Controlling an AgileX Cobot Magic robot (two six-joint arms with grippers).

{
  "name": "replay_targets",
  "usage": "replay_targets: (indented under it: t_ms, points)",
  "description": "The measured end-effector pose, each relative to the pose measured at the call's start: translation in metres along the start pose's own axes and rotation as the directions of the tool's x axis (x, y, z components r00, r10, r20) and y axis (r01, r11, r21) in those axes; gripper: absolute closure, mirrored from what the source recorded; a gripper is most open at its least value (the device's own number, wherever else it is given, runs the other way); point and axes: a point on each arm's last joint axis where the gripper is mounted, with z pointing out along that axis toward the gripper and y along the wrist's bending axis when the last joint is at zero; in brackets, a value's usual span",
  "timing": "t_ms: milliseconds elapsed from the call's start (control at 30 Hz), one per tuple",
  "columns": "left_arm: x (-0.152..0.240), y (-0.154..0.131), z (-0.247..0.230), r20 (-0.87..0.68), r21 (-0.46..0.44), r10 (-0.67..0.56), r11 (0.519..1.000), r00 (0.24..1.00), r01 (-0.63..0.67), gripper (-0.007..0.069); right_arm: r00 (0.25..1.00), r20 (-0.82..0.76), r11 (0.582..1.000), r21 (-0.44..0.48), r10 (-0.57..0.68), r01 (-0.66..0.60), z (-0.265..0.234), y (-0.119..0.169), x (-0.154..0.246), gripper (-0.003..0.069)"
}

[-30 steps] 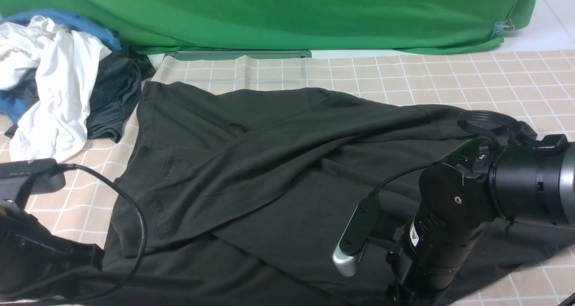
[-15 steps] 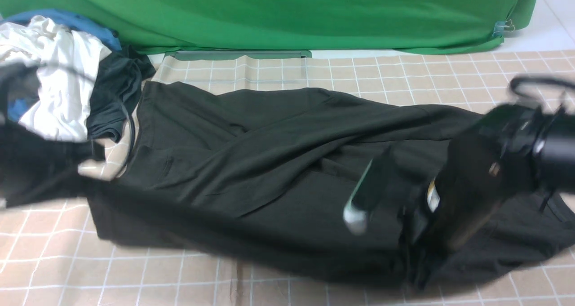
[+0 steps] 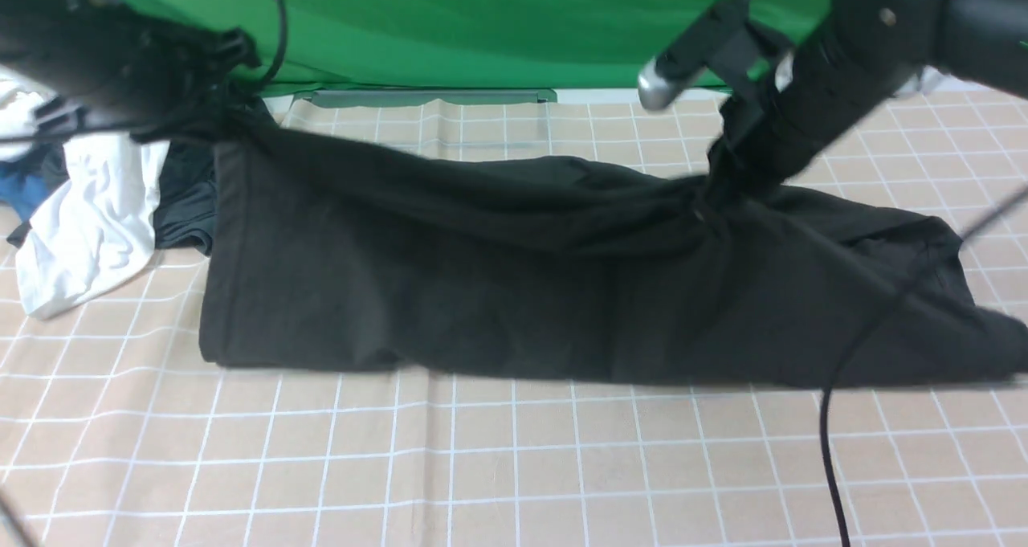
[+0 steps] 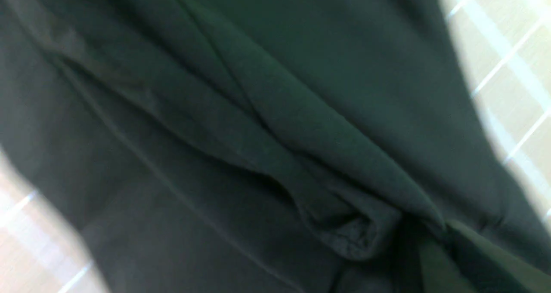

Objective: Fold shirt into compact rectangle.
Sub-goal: 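Fold the black garment in half by bringing its near edge over to the far edge, then pull the folded dark garment lengthwise by its ends to straighten it flat on the table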

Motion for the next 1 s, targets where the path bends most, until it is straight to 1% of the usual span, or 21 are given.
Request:
replay_targets:
  t_ms: [67, 200, 400, 467, 567, 633, 733, 800, 833, 867, 933, 967, 1000]
  points:
    - [-0.016, -0.001, 0.022, 0.004, -0.019, 0.003, 1.0, 1.0, -0.003, 0.0606, 1.0, 0.023, 1.0, 0.021, 0.012, -0.012, 0.016, -0.016, -0.015, 0.0609]
    - [-0.03, 0.002, 0.051, 0.005, -0.062, 0.007, 0.998, 1.0, -0.007, 0.0606, 0.999, 0.035, 0.999, 0.036, 0.02, -0.022, 0.04, -0.031, -0.028, 0.0609]
    - [-0.04, 0.006, 0.087, 0.013, -0.085, 0.014, 0.996, 1.0, -0.013, 0.0605, 0.997, 0.075, 0.998, 0.059, 0.019, -0.024, 0.083, -0.042, -0.039, 0.0599]
    - [-0.038, 0.009, 0.1, -0.001, -0.097, 0.019, 0.995, 1.0, -0.019, 0.0602, 0.995, 0.094, 0.997, 0.069, 0.018, -0.025, 0.099, -0.042, -0.038, 0.0567]
    - [-0.035, 0.014, 0.112, -0.01, -0.118, 0.037, 0.992, 0.999, -0.038, 0.0577, 0.99, 0.139, 0.996, 0.091, 0.014, -0.027, 0.11, -0.043, -0.039, 0.0491]
    - [-0.037, 0.015, 0.118, 0.025, -0.128, 0.052, 0.991, 0.998, -0.049, 0.0511, 0.98, 0.198, 0.992, 0.118, 0.014, -0.038, 0.111, -0.046, -0.044, 0.0391]
    - [-0.042, 0.015, 0.114, 0.049, -0.136, 0.076, 0.988, 0.996, -0.069, 0.042, 0.974, 0.224, 0.99, 0.127, 0.025, -0.054, 0.098, -0.049, -0.05, 0.0325]
    - [-0.047, 0.013, 0.108, 0.05, -0.144, 0.084, 0.987, 0.995, -0.076, 0.0376, 0.979, 0.201, 0.992, 0.115, 0.036, -0.06, 0.086, -0.049, -0.051, 0.0316]
    - [-0.048, 0.011, 0.102, 0.029, -0.145, 0.082, 0.986, 0.996, -0.077, 0.0354, 0.982, 0.182, 0.992, 0.106, 0.041, -0.062, 0.074, -0.049, -0.052, 0.0324]
    - [-0.048, 0.009, 0.097, 0.008, -0.14, 0.089, 0.986, 0.996, -0.087, 0.0349, 0.986, 0.162, 0.993, 0.097, 0.049, -0.065, 0.06, -0.05, -0.053, 0.0347]
    - [-0.043, -0.004, 0.087, -0.071, -0.081, 0.137, 0.986, 0.988, -0.143, 0.0363, 0.989, 0.134, 0.993, 0.085, 0.065, -0.077, 0.028, -0.051, -0.053, 0.045]
    - [-0.042, -0.006, 0.086, -0.078, -0.073, 0.132, 0.988, 0.988, -0.138, 0.0367, 0.99, 0.126, 0.994, 0.081, 0.066, -0.077, 0.028, -0.05, -0.052, 0.0463]
    - [-0.032, -0.022, 0.085, -0.139, -0.012, 0.184, 0.982, 0.973, -0.188, 0.0412, 0.99, 0.117, 0.993, 0.079, 0.072, -0.082, 0.006, -0.051, -0.052, 0.0547]
